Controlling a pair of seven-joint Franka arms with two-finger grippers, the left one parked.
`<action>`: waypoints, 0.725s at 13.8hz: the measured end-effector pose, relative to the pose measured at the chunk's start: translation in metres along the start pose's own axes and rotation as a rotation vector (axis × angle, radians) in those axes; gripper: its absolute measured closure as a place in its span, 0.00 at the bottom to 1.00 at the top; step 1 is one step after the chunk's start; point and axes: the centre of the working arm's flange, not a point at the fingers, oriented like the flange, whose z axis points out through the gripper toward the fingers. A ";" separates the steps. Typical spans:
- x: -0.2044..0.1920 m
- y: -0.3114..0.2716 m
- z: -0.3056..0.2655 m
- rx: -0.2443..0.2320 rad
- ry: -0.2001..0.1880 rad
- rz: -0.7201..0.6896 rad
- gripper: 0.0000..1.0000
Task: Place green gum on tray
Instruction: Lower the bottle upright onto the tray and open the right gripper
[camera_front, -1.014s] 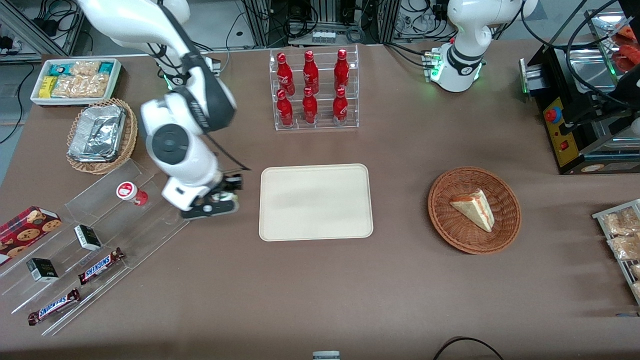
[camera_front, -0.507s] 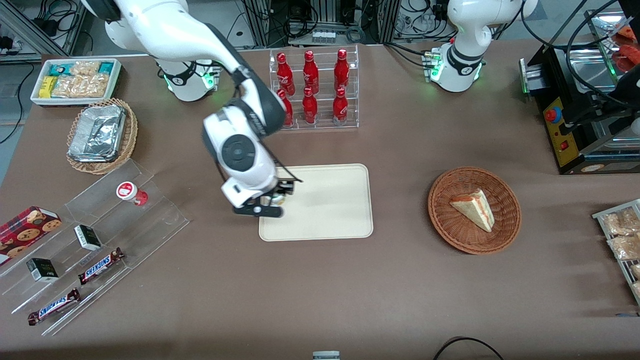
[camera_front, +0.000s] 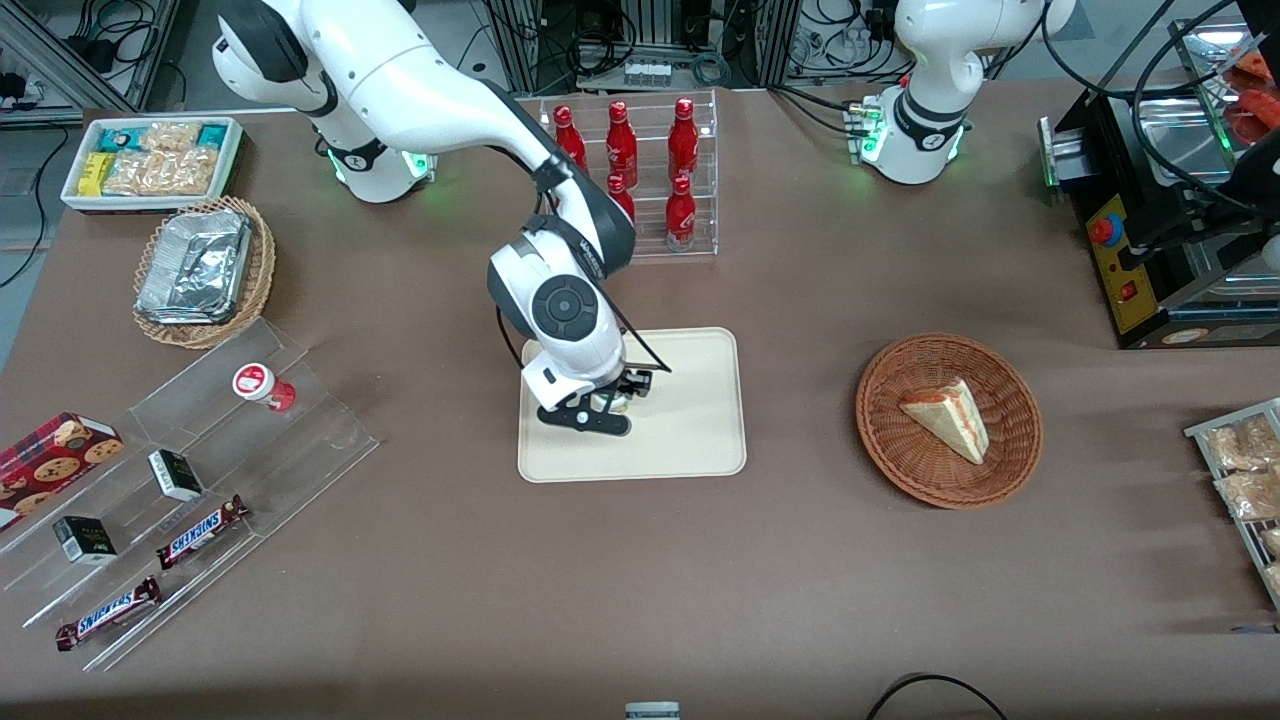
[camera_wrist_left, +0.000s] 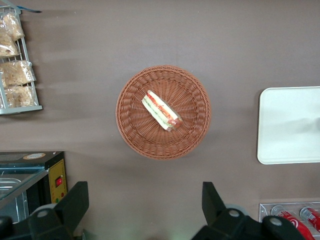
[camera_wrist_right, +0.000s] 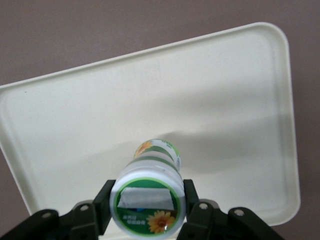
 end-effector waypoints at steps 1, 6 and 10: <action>-0.003 -0.004 0.005 0.007 0.005 -0.002 0.41; -0.026 -0.027 0.032 0.024 0.030 -0.013 0.41; -0.029 -0.029 0.051 0.017 0.034 -0.018 0.41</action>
